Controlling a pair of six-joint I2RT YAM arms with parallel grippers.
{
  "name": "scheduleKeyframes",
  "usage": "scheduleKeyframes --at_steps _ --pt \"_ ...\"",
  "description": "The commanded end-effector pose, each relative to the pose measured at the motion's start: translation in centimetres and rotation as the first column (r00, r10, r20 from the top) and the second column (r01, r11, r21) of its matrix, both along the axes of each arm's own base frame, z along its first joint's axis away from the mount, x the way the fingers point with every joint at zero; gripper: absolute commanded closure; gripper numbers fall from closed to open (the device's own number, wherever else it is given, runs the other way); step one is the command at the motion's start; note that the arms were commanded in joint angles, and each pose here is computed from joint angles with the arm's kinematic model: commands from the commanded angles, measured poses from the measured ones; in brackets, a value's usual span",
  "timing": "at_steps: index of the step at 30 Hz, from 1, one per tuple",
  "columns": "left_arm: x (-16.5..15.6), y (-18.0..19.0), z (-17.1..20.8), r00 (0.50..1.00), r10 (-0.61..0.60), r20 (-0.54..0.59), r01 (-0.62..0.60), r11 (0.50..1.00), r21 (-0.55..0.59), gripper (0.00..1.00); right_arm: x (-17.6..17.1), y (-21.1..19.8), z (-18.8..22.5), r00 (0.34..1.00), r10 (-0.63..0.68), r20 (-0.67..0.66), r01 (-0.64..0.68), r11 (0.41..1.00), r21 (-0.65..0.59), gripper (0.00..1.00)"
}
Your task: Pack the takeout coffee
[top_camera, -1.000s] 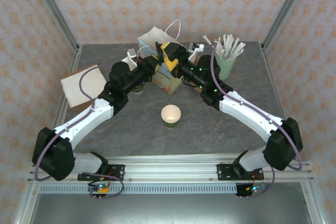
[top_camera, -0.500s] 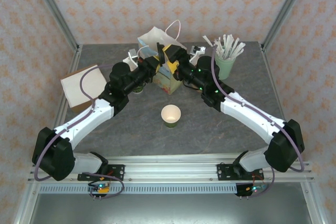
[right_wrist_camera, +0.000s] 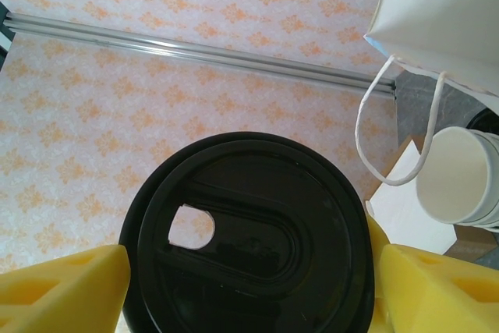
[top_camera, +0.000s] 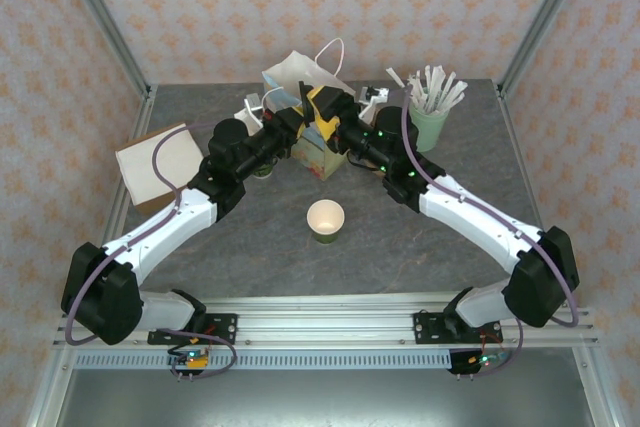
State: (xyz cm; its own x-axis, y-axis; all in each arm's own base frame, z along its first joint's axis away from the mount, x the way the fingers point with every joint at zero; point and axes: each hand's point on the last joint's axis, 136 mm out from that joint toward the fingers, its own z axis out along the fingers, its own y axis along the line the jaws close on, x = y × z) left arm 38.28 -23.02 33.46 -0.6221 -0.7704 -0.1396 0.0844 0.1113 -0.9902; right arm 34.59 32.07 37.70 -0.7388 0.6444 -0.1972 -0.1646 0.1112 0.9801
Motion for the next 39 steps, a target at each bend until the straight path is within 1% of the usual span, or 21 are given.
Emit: scheduleKeyframes --at_steps 1,4,10,19,27,31,34,39 --pt "-1.1 -0.3 1.4 0.998 -0.037 0.053 0.037 0.999 0.009 1.0 -0.2 0.6 2.1 0.999 0.03 0.043 -0.032 0.998 0.046 0.17" --pt "-1.1 -0.5 1.2 0.998 -0.043 0.049 0.042 0.999 0.013 1.0 -0.1 0.6 2.0 0.999 0.027 0.043 -0.029 0.999 0.043 0.19" --pt "-1.2 -0.5 1.0 0.998 -0.047 0.044 0.046 0.999 0.019 1.0 0.2 0.5 1.9 0.999 0.015 0.045 -0.017 0.999 0.035 0.17" --pt "-1.2 -0.5 0.7 0.998 -0.047 0.039 0.046 0.998 0.033 1.0 0.4 0.3 1.7 0.999 0.011 0.049 -0.012 1.0 0.014 0.27" --pt "-1.3 -0.5 0.6 0.998 -0.049 0.034 0.048 0.998 0.039 1.0 0.7 -0.1 1.8 0.999 0.003 0.052 -0.005 1.0 0.027 0.28" --pt "-1.3 -0.5 0.4 0.998 -0.049 0.027 0.048 0.998 0.042 1.0 0.8 -0.3 2.0 0.998 -0.003 0.055 0.001 0.999 0.035 0.31" --pt "-1.3 -0.4 0.3 0.999 -0.048 0.022 0.047 0.998 0.046 0.97 0.9 -0.7 1.8 0.998 -0.018 0.053 0.016 0.999 0.036 0.33" --pt "-1.2 -0.4 -0.1 0.999 -0.042 0.012 0.041 0.997 0.065 0.87 1.2 -1.7 1.6 0.998 -0.046 0.049 0.045 0.998 0.036 0.39"
